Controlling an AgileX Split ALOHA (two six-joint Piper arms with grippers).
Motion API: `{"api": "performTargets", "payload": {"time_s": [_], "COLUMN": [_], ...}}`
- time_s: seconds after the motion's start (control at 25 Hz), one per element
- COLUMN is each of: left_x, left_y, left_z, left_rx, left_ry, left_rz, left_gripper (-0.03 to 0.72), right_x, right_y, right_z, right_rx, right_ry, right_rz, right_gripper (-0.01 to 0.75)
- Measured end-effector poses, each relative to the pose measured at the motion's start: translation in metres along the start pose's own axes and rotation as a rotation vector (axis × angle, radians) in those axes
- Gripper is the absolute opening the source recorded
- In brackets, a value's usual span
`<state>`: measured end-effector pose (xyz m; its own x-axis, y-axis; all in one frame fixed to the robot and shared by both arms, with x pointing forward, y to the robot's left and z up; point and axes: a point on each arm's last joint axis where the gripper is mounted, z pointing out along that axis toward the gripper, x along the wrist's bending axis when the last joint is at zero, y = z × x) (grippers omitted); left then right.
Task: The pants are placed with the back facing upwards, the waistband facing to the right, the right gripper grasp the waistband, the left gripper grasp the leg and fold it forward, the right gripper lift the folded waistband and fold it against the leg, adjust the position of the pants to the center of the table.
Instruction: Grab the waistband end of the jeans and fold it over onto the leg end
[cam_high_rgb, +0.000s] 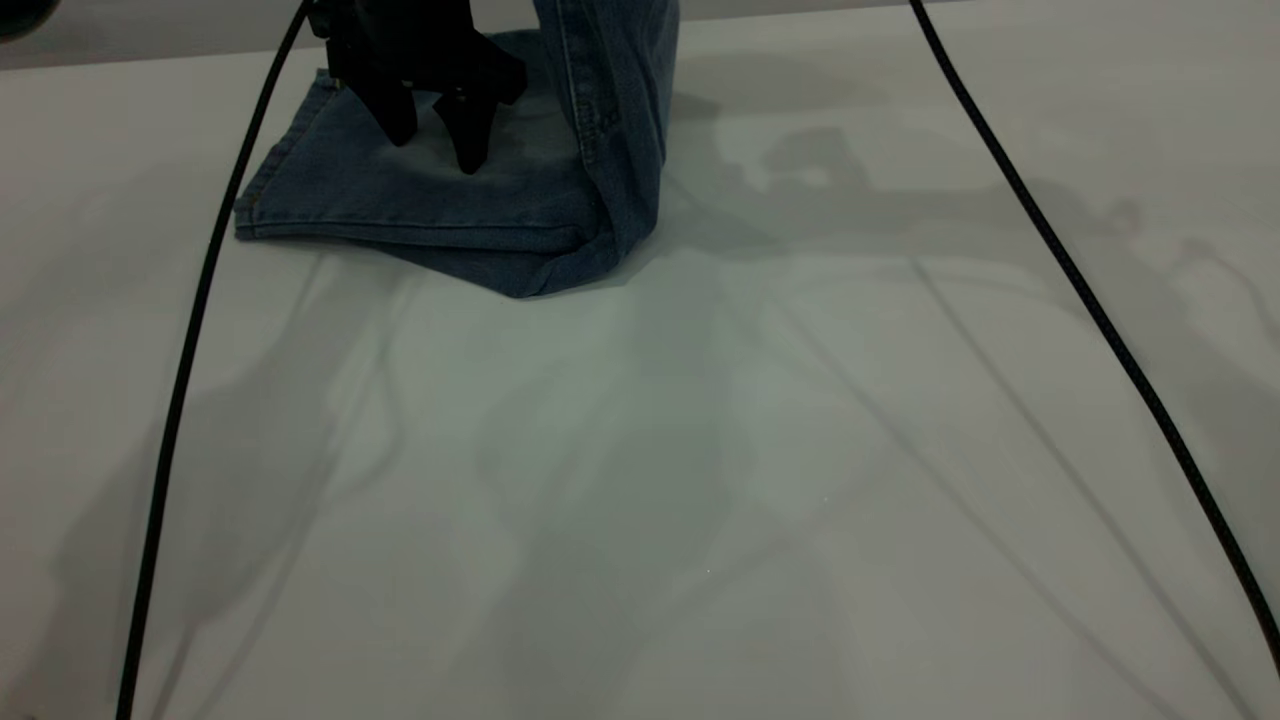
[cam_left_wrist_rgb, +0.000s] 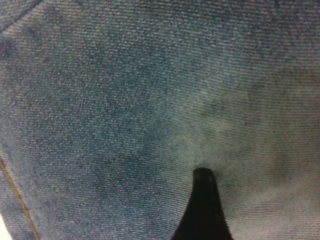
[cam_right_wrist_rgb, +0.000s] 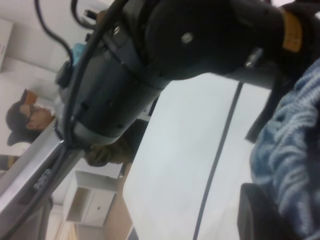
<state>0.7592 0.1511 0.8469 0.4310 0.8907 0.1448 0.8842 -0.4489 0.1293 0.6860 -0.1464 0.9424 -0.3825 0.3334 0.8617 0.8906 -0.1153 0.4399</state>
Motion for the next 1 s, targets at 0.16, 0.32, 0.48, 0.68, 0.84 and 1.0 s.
{"api": "performTargets", "payload": {"time_s": [0.16, 0.32, 0.48, 0.68, 0.84, 1.0], "left_x": [0.002, 0.008, 0.016, 0.023, 0.029, 0.033], "left_y": [0.002, 0.007, 0.01, 0.012, 0.011, 0.005], "left_z": [-0.012, -0.043, -0.073, -0.116, -0.164, -0.213], "left_rx": [-0.013, -0.073, -0.121, -0.2, -0.286, -0.378], "left_ry": [0.008, 0.027, 0.082, 0.104, 0.129, 0.13], "left_rz": [0.0, 0.005, 0.007, -0.004, -0.022, -0.04], "left_gripper": [0.517, 0.517, 0.517, 0.517, 0.517, 0.517], "right_x": [-0.002, -0.003, -0.004, -0.006, -0.008, -0.008], "right_y": [0.001, 0.001, 0.001, 0.001, -0.002, -0.008], "right_z": [0.0, 0.0, 0.0, 0.001, 0.005, 0.018], "right_rx": [-0.01, -0.017, -0.018, -0.015, -0.01, -0.001], "right_ry": [-0.017, -0.028, -0.033, -0.039, -0.039, -0.058], "right_rz": [0.0, 0.001, 0.001, 0.003, 0.011, -0.005], "right_gripper": [0.09, 0.09, 0.09, 0.09, 0.09, 0.09]}}
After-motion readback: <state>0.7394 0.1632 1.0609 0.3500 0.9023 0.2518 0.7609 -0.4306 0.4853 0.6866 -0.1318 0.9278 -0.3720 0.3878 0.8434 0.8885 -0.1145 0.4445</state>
